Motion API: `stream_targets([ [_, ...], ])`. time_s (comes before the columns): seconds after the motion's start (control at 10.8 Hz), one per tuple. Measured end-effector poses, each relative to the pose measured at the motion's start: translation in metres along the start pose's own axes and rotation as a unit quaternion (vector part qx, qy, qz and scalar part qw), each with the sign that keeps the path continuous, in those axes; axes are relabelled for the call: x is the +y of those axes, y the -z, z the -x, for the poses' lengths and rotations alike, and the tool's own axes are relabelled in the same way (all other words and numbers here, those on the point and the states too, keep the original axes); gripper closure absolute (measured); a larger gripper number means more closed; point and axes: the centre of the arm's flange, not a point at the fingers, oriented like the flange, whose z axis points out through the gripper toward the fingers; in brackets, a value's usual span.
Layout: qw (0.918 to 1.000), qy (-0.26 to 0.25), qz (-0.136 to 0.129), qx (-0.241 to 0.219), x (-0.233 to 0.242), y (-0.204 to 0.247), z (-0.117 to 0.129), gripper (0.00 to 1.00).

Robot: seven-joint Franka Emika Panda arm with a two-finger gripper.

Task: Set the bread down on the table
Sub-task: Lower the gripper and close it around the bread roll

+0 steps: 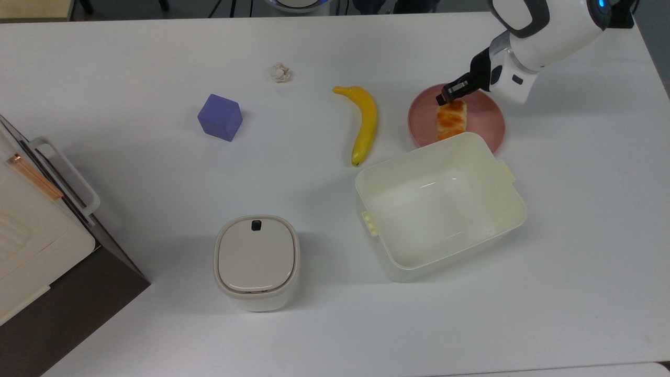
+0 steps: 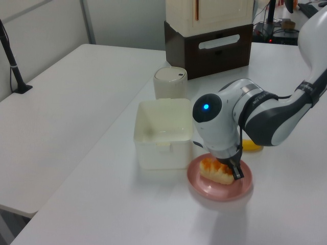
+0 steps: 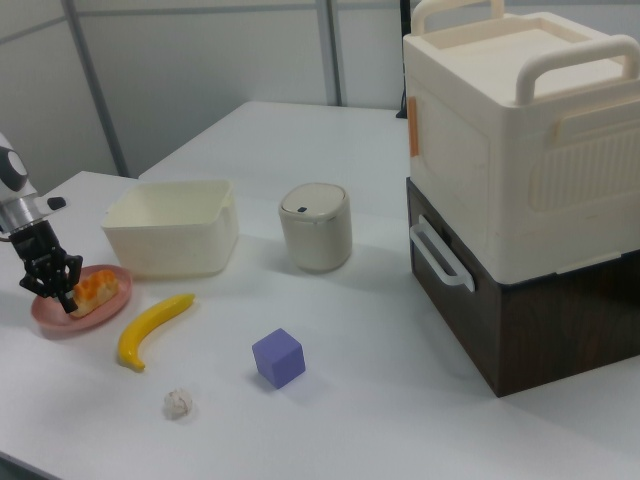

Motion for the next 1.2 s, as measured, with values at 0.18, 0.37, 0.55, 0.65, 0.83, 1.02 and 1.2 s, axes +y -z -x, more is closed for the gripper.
stream_targets([
  [0.18,0.9999,-0.01,-0.005,0.005,0.012,0.005,-0.003,0.98],
  [0.37,0.9998,-0.013,-0.006,0.011,0.015,0.011,-0.003,0.98],
  [0.55,0.9998,-0.014,-0.007,0.014,0.016,0.015,-0.003,0.98],
  [0.65,0.9997,-0.016,-0.007,0.017,0.018,0.017,-0.002,0.98],
  [0.83,0.9994,-0.021,-0.007,0.024,0.022,0.026,0.0,0.98],
  [1.02,0.9992,-0.025,-0.008,0.029,0.027,0.032,0.002,0.98],
  [1.2,0.9989,-0.032,-0.009,0.033,0.035,0.036,0.004,0.98],
])
